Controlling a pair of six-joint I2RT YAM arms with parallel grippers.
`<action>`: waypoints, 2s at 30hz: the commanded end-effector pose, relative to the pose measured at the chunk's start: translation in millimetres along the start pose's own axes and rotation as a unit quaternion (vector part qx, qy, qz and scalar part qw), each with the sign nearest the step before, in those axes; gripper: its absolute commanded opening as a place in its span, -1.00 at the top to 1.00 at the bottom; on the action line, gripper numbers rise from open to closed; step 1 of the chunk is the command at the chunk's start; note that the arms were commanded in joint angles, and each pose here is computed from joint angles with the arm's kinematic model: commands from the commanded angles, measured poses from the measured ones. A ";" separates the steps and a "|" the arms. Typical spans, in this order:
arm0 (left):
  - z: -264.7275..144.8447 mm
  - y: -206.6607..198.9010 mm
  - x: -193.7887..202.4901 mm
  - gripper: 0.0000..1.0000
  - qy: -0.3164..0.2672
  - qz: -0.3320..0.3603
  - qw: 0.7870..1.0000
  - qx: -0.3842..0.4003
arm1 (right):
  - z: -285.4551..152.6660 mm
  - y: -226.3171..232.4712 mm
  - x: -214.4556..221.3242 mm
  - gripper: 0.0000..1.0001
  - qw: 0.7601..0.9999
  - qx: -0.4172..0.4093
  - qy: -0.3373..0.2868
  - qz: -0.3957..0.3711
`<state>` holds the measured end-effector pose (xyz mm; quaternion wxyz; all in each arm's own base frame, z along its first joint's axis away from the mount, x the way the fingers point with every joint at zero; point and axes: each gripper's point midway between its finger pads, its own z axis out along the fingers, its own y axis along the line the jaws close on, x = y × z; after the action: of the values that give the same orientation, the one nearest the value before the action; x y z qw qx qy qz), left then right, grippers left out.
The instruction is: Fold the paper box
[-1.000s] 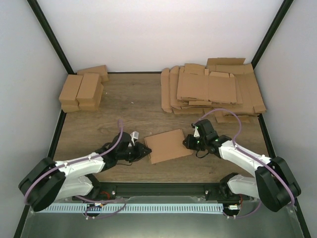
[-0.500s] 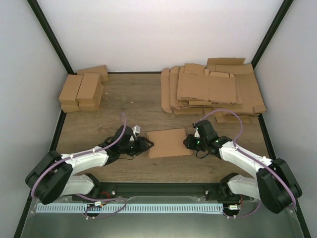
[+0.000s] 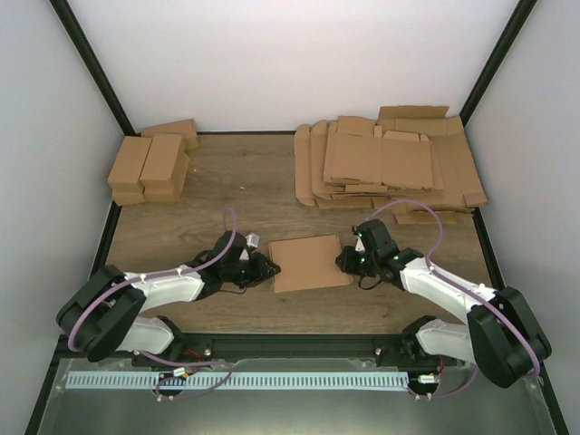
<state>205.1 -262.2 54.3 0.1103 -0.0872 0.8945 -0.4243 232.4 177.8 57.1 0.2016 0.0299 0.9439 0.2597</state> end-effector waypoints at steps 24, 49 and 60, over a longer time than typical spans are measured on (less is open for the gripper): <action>-17.4 4.4 -15.5 -0.12 -0.022 0.106 0.991 -0.083 | -16.3 1.6 -19.5 0.12 0.997 0.044 -0.018 -0.053; 15.9 11.9 -31.5 0.44 -0.003 0.139 0.985 -0.106 | 13.1 4.1 9.5 0.50 0.999 -0.015 0.029 -0.021; 17.8 11.2 -72.3 0.20 -0.033 0.152 0.981 -0.116 | 10.6 1.6 -13.3 0.17 0.999 0.022 -0.003 -0.033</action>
<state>273.3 -251.8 38.0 0.1735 0.0047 0.9375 -0.3017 237.7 179.6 39.6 0.1936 0.0112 0.9507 0.2420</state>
